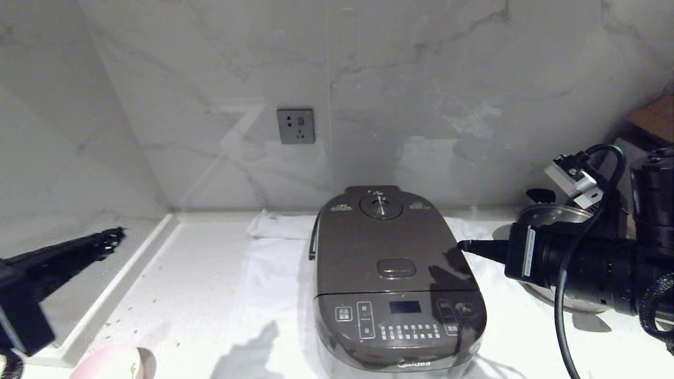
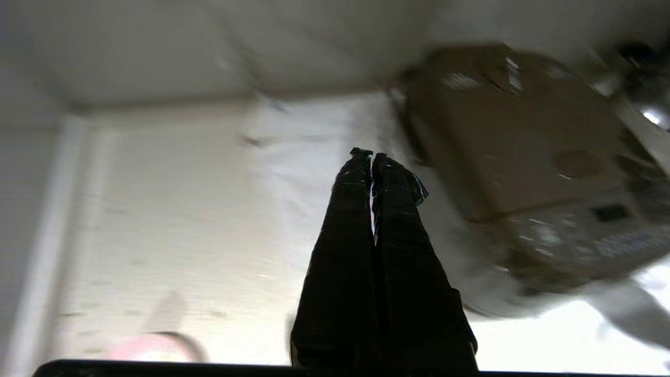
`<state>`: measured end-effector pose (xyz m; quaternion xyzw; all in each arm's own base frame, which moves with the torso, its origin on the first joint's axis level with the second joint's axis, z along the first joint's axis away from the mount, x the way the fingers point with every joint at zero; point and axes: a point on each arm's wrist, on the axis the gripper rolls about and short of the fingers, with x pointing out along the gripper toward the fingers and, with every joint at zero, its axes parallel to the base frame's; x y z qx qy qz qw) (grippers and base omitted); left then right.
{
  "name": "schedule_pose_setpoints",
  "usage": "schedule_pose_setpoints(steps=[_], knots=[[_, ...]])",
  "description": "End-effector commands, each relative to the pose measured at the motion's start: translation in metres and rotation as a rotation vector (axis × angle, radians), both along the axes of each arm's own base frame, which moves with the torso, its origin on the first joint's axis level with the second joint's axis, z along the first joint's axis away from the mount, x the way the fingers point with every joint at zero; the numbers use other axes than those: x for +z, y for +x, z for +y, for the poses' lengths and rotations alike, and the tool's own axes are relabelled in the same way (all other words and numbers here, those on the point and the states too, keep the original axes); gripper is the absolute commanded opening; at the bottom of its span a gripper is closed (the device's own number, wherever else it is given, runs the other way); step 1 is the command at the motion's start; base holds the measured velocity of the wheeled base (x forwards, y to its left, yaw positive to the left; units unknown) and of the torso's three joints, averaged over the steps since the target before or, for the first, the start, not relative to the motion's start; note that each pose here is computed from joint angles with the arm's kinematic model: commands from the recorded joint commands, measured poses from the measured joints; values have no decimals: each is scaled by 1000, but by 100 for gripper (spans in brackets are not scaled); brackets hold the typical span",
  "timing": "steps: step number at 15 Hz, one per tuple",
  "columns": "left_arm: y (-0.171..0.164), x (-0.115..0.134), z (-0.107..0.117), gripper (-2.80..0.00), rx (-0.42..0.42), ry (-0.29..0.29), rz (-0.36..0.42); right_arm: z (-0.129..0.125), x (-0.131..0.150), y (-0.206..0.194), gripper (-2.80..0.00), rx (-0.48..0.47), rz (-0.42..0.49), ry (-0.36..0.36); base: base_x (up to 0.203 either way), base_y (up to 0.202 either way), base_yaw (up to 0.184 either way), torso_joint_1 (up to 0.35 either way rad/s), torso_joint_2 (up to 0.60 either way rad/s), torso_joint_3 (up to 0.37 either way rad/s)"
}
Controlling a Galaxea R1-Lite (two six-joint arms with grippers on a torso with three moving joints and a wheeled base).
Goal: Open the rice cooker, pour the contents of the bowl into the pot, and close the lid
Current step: Press the start button
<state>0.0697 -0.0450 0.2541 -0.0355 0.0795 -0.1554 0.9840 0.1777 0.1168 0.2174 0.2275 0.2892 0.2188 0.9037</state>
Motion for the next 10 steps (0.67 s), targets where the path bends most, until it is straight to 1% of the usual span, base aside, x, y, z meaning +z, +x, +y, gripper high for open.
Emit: schedule_pose_setpoints(steps=[1,2,3,5,8,9,10], knots=[[-41,0,37,-280,134,-39,-155,-5,6,-4,-280,-12,-22,17,0,0,0,0,0,0],[-51,0,44,-280,189,-34,-196,-7,8,-6,-280,-12,-30,22,0,0,0,0,0,0],[-61,0,49,-280,235,-18,-239,-8,9,-8,-280,-13,-37,25,0,0,0,0,0,0],[-80,-3,56,-280,356,23,-310,-9,10,-8,-280,-17,-38,25,0,0,0,0,0,0],[-106,-24,58,-280,512,92,-384,-10,11,-9,-280,-13,-51,20,0,0,0,0,0,0],[-106,-34,58,-280,560,120,-368,-11,13,-11,-280,-11,-60,25,0,0,0,0,0,0],[-101,-43,59,-280,623,133,-340,-11,14,-12,-280,-9,-65,28,0,0,0,0,0,0]])
